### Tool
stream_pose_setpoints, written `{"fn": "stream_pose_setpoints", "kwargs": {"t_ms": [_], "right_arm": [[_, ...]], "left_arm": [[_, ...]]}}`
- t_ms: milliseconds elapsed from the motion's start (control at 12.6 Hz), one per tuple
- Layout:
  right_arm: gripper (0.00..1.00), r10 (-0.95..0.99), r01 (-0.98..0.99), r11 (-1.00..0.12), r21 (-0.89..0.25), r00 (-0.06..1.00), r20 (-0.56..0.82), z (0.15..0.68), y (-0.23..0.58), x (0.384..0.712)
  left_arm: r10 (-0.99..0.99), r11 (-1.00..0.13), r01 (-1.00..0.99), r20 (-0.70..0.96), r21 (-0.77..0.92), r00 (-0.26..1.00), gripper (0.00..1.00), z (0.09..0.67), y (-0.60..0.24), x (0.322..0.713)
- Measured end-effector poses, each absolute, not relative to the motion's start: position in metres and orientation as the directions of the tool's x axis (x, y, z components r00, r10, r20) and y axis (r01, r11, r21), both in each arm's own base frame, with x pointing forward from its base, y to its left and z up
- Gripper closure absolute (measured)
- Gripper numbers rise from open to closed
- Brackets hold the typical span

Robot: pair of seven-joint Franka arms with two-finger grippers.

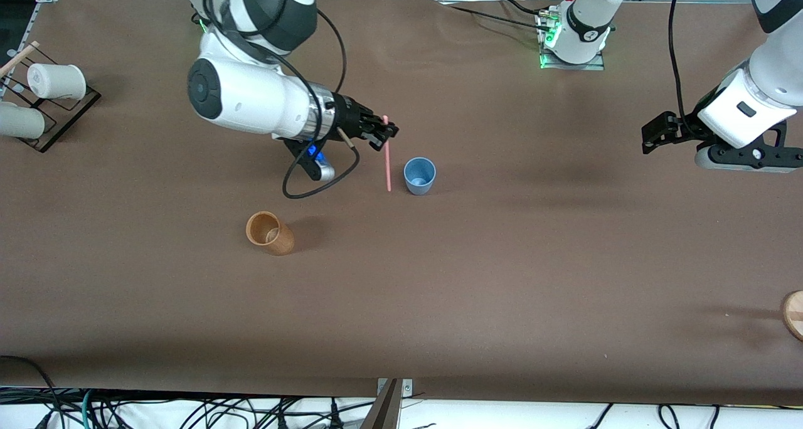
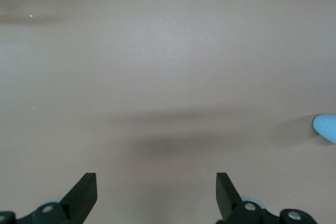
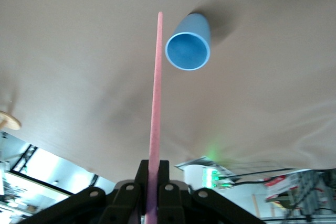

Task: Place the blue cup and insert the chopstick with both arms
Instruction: 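Lift the chopstick with the right gripper while the left gripper withdraws, then lower the pink chopstick into the blue cup with the right gripper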

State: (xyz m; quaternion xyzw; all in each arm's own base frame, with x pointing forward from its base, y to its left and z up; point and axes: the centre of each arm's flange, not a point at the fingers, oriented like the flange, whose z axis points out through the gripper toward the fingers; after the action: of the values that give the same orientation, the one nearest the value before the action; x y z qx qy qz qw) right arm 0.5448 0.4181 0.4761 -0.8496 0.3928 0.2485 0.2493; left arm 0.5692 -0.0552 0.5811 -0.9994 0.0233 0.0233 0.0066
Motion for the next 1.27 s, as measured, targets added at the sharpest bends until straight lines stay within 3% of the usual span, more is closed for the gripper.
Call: {"fn": "stream_pose_setpoints", "kwargs": {"t_ms": [398, 1273], "right_arm": [[0.91, -0.550, -0.855, -0.480, -0.198, 0.469, -0.691, 0.439, 0.455, 0.540], [0.91, -0.586, -0.882, -0.462, -0.095, 0.384, -0.714, 0.398, 0.464, 0.530]], "left_arm": [[-0.051, -0.999, -0.052, -0.047, -0.012, 0.998, 0.00, 0.582, -0.058, 0.569], [-0.051, -0.999, -0.052, -0.042, -0.010, 0.998, 0.00, 0.583, -0.058, 0.574]]}}
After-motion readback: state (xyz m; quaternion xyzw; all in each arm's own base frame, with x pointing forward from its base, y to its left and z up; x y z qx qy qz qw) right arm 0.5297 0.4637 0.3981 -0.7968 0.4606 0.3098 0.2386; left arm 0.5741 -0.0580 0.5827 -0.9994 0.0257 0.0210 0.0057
